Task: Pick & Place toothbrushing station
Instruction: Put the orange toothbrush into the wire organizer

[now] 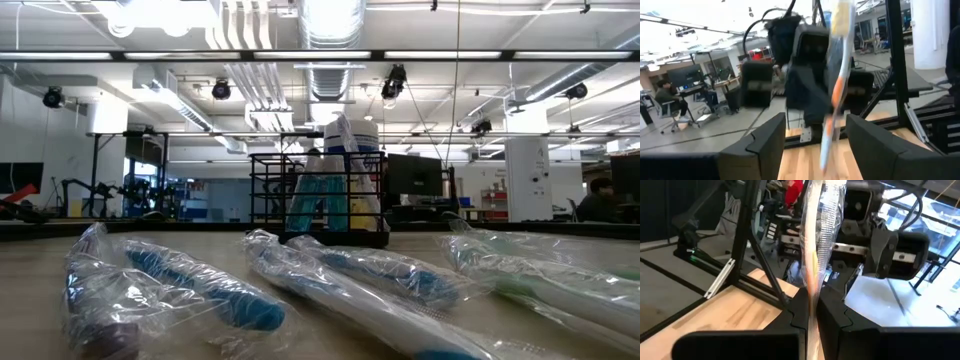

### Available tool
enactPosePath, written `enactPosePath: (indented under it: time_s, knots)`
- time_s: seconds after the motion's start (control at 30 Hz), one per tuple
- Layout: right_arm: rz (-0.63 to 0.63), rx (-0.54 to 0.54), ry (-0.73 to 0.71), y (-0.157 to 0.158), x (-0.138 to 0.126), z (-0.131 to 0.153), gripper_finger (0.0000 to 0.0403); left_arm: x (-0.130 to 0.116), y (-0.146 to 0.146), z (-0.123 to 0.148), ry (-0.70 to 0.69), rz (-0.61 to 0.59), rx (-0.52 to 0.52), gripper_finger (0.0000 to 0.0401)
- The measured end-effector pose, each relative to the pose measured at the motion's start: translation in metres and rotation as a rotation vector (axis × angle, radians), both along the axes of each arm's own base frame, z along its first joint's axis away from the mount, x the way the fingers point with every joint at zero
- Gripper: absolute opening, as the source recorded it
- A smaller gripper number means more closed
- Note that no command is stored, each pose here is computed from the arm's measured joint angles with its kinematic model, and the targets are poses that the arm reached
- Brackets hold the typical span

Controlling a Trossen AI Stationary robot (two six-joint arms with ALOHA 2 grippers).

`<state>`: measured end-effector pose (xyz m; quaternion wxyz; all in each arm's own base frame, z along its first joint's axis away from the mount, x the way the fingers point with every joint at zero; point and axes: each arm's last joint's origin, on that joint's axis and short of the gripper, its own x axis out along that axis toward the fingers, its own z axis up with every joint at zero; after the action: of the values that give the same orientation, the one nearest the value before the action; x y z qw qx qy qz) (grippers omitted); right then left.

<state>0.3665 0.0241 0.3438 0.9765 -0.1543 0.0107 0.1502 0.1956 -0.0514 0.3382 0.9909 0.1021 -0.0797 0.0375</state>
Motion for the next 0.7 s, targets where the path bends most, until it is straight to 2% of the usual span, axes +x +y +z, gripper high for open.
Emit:
enactPosePath:
  time_s: [0.37,0.7]
  knots:
    - [0.025,0.009,0.03,-0.01,0.026,-0.01,0.0013,0.018,0.002,0.007,0.002,0.001,0.027,0.0211]
    - [0.01,0.013,0.027,-0.014,0.023,-0.007,0.0013,0.018,0.004,0.009,0.022,0.0,0.026,0.0209]
